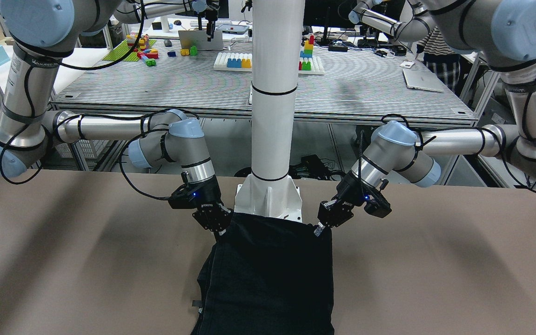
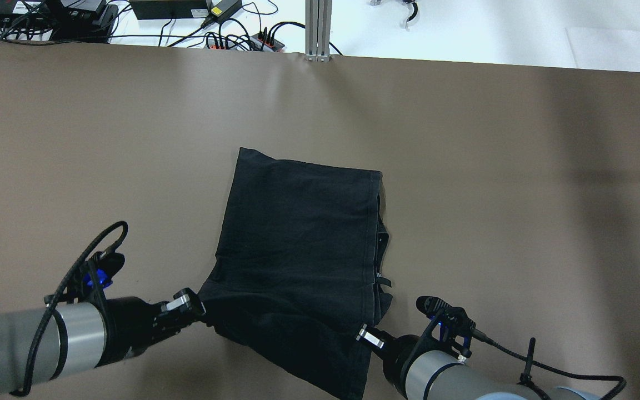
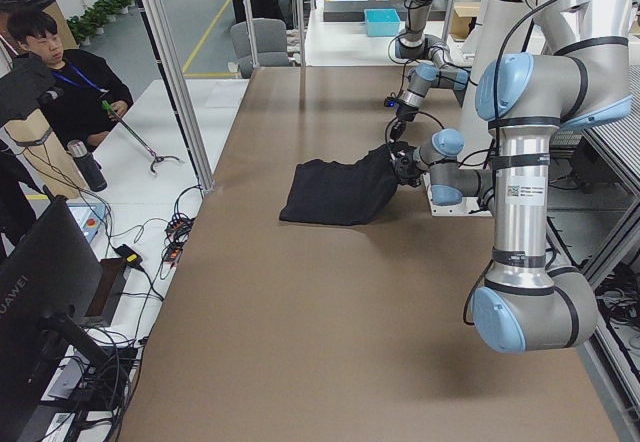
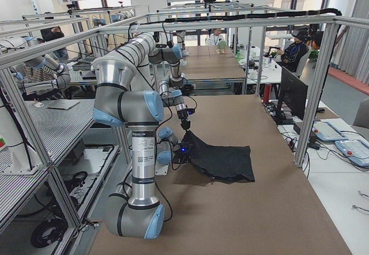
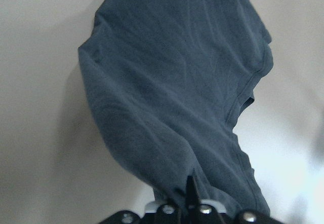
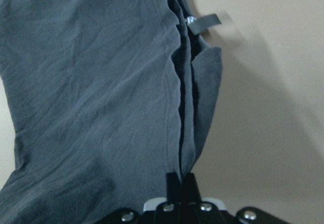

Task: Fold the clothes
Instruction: 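Lift the near end with both grippers and fold it toward the far end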

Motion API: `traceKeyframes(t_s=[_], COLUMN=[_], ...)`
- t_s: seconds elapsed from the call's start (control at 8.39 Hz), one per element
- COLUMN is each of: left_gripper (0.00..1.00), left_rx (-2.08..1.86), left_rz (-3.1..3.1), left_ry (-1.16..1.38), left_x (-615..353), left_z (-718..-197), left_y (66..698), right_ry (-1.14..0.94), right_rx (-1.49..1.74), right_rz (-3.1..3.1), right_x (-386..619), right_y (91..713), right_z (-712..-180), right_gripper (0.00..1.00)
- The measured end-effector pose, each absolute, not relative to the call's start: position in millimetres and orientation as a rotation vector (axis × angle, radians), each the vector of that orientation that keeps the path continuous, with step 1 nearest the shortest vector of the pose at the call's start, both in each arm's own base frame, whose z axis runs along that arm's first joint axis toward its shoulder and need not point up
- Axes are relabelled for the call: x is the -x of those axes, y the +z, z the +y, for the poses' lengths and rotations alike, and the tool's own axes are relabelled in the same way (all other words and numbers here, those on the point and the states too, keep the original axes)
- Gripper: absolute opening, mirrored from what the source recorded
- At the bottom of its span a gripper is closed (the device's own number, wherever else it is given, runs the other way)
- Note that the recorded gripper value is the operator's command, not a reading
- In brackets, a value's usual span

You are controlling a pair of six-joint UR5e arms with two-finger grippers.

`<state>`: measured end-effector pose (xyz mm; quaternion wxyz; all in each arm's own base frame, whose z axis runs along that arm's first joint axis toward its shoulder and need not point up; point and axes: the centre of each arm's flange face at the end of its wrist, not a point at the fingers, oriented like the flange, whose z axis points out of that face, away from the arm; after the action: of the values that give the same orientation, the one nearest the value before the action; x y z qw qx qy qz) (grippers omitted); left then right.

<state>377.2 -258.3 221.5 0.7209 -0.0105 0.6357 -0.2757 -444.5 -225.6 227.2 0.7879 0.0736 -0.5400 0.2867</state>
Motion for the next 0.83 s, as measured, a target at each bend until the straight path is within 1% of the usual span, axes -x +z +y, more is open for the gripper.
traceKeyframes(t_s=[0.12, 0.48, 0.83], left_gripper=[0.00, 0.00, 0.00], left_rx=[-0.020, -0.127, -0.195], left_rz=[1.384, 1.271, 1.175], left_ry=[-0.607, -0.630, -0.651], left_x=[-368, -368, -394], left_z=[-288, -395, -477], left_y=[210, 171, 160], right_ry=[0.610, 0.684, 0.717], right_rx=[-0.195, -0.263, -0.302], right_rz=[-1.150, -1.101, -1.035], right_x=[442, 447, 463], right_y=[225, 221, 227], right_z=[-244, -332, -398], right_gripper=[0.00, 0.00, 0.00])
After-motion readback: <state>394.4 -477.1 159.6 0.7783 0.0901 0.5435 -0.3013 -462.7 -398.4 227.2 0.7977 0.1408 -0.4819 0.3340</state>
